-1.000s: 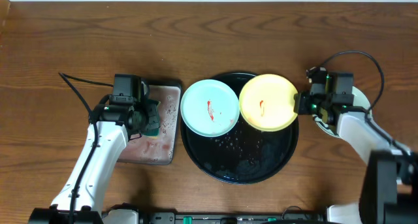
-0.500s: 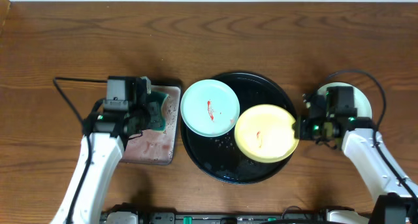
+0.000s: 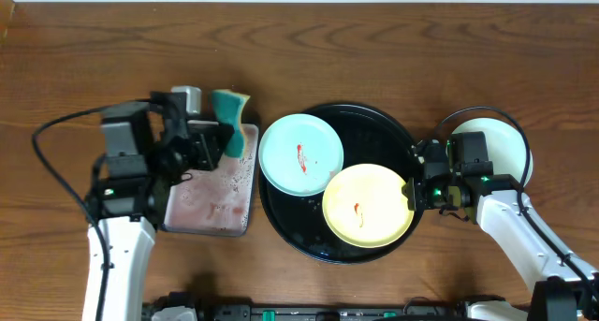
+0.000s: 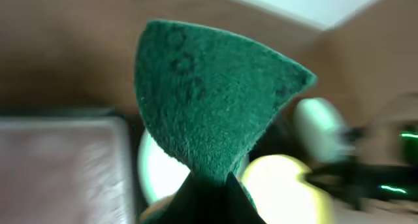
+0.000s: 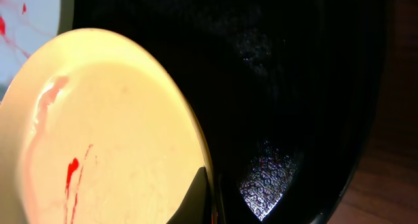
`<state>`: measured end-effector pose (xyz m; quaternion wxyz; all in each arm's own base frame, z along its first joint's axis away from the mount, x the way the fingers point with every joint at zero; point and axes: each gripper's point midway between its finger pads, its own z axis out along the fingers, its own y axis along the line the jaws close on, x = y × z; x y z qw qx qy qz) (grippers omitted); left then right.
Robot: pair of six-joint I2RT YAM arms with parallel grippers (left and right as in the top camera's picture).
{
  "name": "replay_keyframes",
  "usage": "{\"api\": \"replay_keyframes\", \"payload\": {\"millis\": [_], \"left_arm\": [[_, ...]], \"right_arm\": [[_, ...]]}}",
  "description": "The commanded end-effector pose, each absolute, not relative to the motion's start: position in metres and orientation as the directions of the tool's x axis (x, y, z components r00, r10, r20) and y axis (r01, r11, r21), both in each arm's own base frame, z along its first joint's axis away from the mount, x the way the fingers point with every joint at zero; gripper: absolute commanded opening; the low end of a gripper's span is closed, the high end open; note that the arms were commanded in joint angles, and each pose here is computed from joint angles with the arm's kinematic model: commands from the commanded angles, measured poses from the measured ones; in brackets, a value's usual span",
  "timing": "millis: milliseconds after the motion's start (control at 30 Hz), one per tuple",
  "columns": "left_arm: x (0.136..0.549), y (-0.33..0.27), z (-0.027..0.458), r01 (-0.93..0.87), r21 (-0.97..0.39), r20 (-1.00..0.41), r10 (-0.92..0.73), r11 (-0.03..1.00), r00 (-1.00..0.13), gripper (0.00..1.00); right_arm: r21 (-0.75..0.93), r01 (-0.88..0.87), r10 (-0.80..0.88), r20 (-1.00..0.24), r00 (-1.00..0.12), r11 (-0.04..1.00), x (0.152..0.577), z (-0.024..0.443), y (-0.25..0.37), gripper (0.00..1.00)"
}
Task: Clean dirty plates on tray and stack at the side
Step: 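Lift the sponge and dip it back into the soapy water, left gripper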
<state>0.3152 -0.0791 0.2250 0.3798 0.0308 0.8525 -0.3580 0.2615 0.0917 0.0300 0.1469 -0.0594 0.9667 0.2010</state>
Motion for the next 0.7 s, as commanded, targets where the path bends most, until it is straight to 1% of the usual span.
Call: {"api": "replay_keyframes", "payload": {"millis": [0,100,167,233,300,333,367,400,500,600,667], "left_arm": [[0.288,-0.096,0.268,0.524,-0.715,-0.667,-0.227,0.462,-0.710,0.07],[0.294,-0.078,0.261,0.478,-0.731,-0.646,-0.271,0.487,-0.713,0.07],[0.299,-0.066,0.250,0.444,-0.722,-0.644,-0.282,0.531,-0.711,0.08],[0.309,-0.045,0.220,0.293,-0.695,-0.602,-0.309,0.657,-0.736,0.07],[0.312,-0.022,0.184,0.119,-0.607,-0.556,-0.312,0.786,-0.771,0.07],[0.311,-0.009,0.163,0.029,-0.536,-0.524,-0.305,0.844,-0.795,0.07],[0.309,-0.004,0.152,-0.013,-0.494,-0.503,-0.298,0.869,-0.811,0.07],[0.308,0.000,0.139,-0.051,-0.444,-0.478,-0.284,0.895,-0.831,0.07],[0.308,-0.001,0.118,-0.094,-0.372,-0.432,-0.262,0.924,-0.863,0.07],[0.307,0.002,0.093,-0.143,-0.252,-0.381,-0.234,0.957,-0.894,0.07],[0.306,0.000,0.081,-0.142,-0.198,-0.355,-0.206,0.970,-0.912,0.07]], "right_arm": [[0.385,-0.199,-0.075,-0.314,-0.946,0.901,0.260,0.031,0.096,0.01],[0.385,-0.199,-0.075,-0.313,-0.947,0.901,0.260,0.031,0.096,0.01],[0.385,-0.199,-0.075,-0.313,-0.947,0.901,0.260,0.031,0.097,0.01],[0.385,-0.199,-0.075,-0.313,-0.947,0.901,0.260,0.031,0.097,0.01],[0.385,-0.199,-0.075,-0.313,-0.947,0.901,0.260,0.031,0.097,0.01],[0.385,-0.199,-0.075,-0.313,-0.947,0.901,0.260,0.031,0.097,0.01],[0.385,-0.199,-0.075,-0.313,-0.947,0.901,0.260,0.031,0.097,0.01],[0.385,-0.199,-0.075,-0.313,-0.947,0.901,0.260,0.031,0.096,0.01],[0.385,-0.199,-0.075,-0.313,-0.947,0.901,0.260,0.031,0.096,0.01],[0.385,-0.199,-0.075,-0.313,-0.947,0.901,0.260,0.031,0.096,0.01],[0.385,-0.199,-0.075,-0.313,-0.947,0.901,0.260,0.031,0.096,0.01]]}}
